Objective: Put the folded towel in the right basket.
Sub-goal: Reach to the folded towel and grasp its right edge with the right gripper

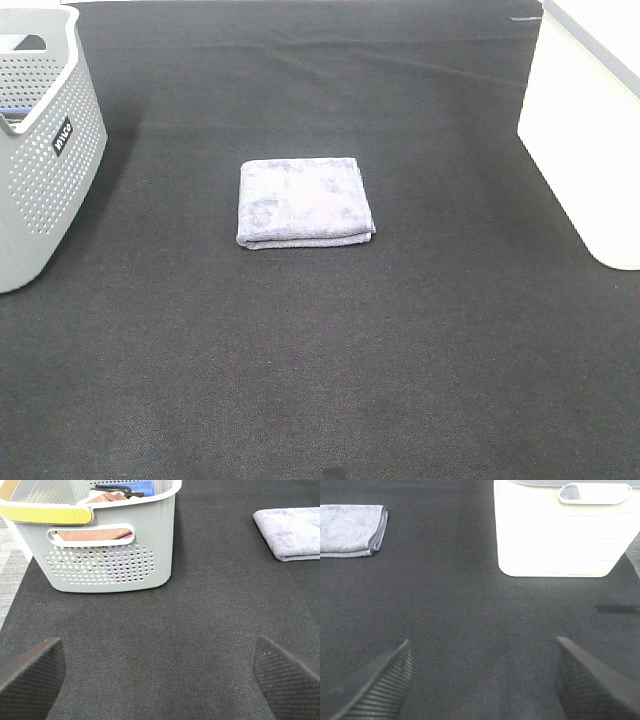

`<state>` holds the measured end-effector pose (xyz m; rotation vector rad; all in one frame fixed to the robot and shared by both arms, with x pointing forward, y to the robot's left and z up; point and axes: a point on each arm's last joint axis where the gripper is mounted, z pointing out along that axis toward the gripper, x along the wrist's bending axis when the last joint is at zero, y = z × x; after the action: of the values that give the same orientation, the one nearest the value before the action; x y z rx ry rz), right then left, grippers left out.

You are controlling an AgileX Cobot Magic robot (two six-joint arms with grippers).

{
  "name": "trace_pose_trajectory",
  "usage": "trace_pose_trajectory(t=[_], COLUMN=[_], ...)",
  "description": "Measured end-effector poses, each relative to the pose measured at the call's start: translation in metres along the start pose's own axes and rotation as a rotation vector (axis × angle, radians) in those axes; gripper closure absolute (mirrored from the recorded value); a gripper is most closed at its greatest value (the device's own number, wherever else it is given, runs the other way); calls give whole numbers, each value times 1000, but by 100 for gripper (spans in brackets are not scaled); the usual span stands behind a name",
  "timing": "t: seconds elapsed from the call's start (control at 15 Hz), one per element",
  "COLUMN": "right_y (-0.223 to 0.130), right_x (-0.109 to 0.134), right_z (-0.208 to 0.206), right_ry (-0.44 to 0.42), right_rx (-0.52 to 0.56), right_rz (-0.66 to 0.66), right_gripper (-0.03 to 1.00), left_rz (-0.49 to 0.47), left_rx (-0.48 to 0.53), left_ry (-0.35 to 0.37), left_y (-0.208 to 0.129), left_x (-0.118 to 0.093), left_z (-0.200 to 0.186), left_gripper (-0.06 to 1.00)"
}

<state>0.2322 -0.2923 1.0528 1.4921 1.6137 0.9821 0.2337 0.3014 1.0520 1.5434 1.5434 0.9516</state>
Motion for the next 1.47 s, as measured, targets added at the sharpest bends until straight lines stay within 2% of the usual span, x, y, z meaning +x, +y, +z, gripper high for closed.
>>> trace_pose_trajectory(t=[1.47], right_y=[0], right_x=[0], right_z=[0], right_ry=[0], right_rx=[0], right_rz=[0], right_gripper=[24], left_rz=[0], left_rx=[0], left_ry=[0], left_y=[0], left_x=[0], left_z=[0], left_gripper=[-3])
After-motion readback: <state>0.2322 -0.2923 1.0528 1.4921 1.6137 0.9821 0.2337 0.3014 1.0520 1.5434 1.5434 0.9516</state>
